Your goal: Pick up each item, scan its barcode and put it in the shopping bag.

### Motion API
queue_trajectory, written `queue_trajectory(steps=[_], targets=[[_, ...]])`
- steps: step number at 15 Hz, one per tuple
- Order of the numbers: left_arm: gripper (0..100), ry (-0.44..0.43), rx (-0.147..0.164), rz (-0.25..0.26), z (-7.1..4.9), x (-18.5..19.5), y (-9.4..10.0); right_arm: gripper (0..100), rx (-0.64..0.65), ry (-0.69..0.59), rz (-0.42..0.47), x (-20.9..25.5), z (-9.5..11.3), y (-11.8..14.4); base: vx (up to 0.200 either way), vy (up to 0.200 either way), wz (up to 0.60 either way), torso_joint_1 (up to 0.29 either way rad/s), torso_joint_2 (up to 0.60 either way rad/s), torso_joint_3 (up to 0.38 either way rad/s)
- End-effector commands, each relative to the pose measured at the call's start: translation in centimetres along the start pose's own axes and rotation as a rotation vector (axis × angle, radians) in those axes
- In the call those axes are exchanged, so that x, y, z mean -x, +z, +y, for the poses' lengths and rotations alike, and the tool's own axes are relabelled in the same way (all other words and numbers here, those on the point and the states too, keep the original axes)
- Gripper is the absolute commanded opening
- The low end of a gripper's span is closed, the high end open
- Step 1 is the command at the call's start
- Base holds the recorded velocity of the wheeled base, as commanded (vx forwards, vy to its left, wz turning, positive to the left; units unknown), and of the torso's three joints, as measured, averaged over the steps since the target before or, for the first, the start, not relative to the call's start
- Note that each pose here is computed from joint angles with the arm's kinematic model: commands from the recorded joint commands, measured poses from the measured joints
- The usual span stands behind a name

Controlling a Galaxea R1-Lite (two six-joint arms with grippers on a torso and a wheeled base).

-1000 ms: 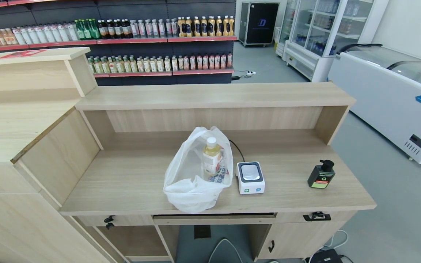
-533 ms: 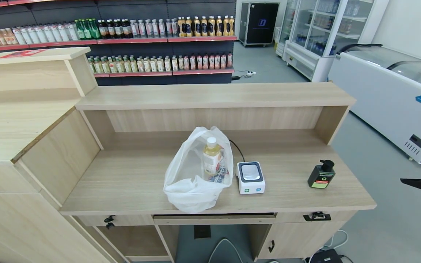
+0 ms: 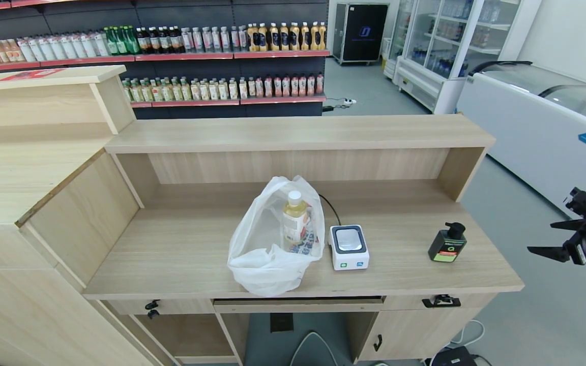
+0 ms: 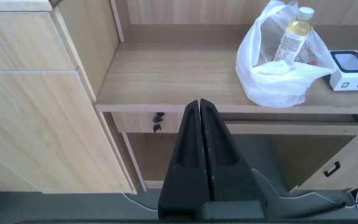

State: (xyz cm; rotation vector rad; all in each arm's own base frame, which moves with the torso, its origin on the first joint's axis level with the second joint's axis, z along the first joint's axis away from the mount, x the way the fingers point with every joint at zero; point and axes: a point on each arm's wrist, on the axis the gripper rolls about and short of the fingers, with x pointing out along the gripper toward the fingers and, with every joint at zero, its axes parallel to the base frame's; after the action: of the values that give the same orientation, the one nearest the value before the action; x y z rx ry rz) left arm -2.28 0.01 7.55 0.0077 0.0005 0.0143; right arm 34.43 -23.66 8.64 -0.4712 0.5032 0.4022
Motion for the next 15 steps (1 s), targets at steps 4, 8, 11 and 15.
queue_trajectory(steps=[4, 8, 11, 15], targets=[[0, 0.001, 0.000, 0.000, 0.0, 0.0, 0.0, 100, 0.015, 0.085, -0.037, -4.0, 0.6, -0.1, 0.000, 0.000, 0.00, 0.000, 0.00, 0.000], [0, 0.001, 0.000, 0.000, 0.0, 0.0, 0.0, 100, 0.036, 0.117, -0.050, -6.2, 0.8, -0.1, 0.000, 0.000, 0.00, 0.000, 0.00, 0.000], [0, 0.001, 0.000, 0.000, 0.0, 0.0, 0.0, 100, 0.047, 0.151, -0.056, -7.9, 1.5, 0.0, 0.000, 0.000, 0.00, 0.000, 0.00, 0.000], [0, 0.001, 0.000, 0.000, 0.0, 0.0, 0.0, 100, 0.065, 0.178, -0.076, -9.3, 1.9, 0.6, 0.000, 0.000, 0.00, 0.000, 0.00, 0.000]])
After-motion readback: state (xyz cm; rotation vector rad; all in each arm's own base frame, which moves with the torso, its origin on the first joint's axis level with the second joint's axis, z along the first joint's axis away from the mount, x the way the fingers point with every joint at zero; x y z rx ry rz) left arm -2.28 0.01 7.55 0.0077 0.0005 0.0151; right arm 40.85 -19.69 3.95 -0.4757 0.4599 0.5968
